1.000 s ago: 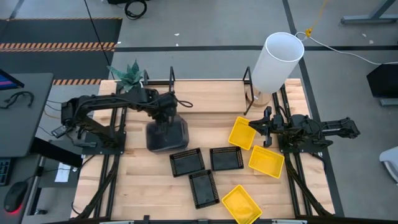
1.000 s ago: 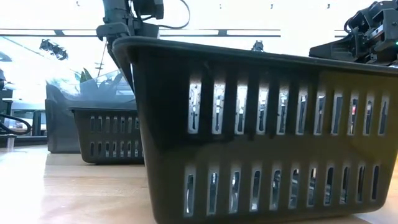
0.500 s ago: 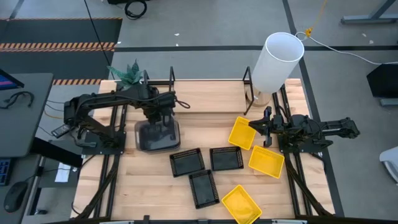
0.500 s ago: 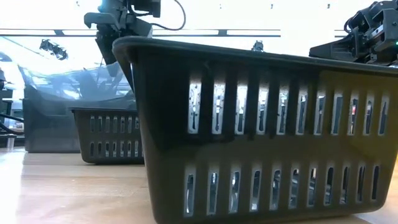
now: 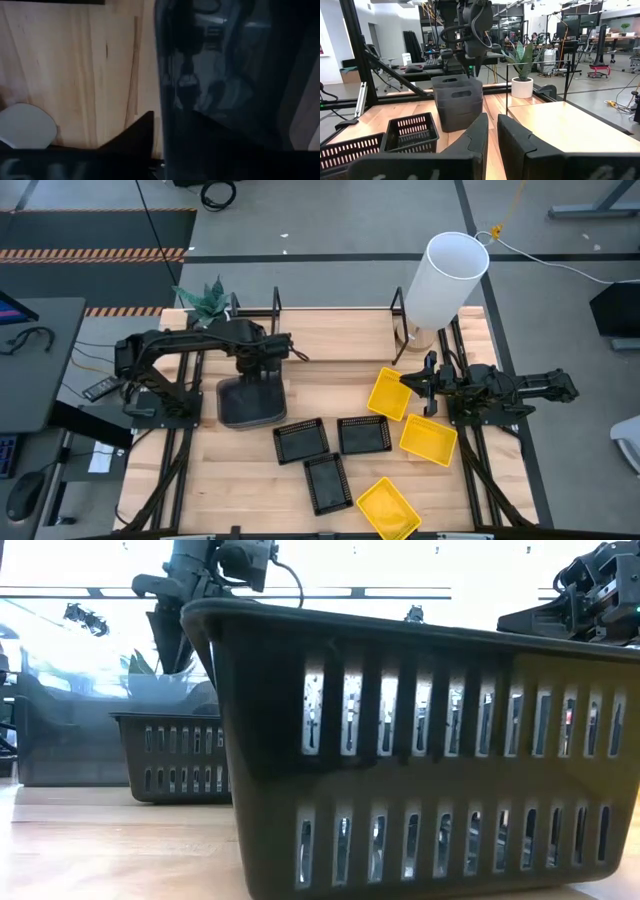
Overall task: Stack baskets on shelf by color
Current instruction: Put the stacked black bins on the shelf
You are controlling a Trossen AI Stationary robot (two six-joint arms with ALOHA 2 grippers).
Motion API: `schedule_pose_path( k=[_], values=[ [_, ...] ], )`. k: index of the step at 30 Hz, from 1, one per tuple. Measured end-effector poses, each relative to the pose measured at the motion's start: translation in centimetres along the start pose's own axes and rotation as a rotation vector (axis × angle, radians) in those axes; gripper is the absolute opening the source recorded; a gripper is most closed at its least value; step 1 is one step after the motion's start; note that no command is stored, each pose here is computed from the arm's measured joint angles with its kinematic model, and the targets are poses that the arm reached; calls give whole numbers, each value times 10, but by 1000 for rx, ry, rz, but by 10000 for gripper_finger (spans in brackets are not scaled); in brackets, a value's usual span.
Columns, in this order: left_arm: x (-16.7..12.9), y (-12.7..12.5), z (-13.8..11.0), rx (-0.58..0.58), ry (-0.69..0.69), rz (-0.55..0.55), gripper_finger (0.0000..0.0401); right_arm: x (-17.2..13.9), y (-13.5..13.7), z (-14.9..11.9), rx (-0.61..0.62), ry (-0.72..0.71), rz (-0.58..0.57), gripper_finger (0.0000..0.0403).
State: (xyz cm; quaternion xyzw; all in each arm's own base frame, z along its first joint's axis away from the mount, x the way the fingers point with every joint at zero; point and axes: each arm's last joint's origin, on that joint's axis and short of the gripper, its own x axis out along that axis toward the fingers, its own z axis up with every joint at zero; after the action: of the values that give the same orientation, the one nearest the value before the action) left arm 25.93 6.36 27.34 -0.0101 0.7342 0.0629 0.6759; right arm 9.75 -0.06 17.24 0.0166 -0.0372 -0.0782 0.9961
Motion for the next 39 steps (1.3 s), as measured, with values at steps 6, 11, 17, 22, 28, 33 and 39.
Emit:
schedule_pose_path(
  k=[6,11,17,22,28,33,39],
  values=[
    [-21,-17,-20,118,-57,14,195,0,0,0,0,0,0,45],
    [-33,-54,-45,382,-58,47,179,0,0,0,0,0,0,45],
    [-15,-98,-71,763,-14,79,157,0,0,0,0,0,-1,45],
    [0,-119,-83,891,35,243,173,0,0,0,0,0,0,45],
    [14,-128,-96,994,123,274,212,0,0,0,0,1,-1,45],
    [32,-129,-103,1073,202,282,223,0,0,0,0,0,-1,45],
    [61,-134,-104,1185,164,335,201,0,0,0,0,0,-1,45]
  ],
)
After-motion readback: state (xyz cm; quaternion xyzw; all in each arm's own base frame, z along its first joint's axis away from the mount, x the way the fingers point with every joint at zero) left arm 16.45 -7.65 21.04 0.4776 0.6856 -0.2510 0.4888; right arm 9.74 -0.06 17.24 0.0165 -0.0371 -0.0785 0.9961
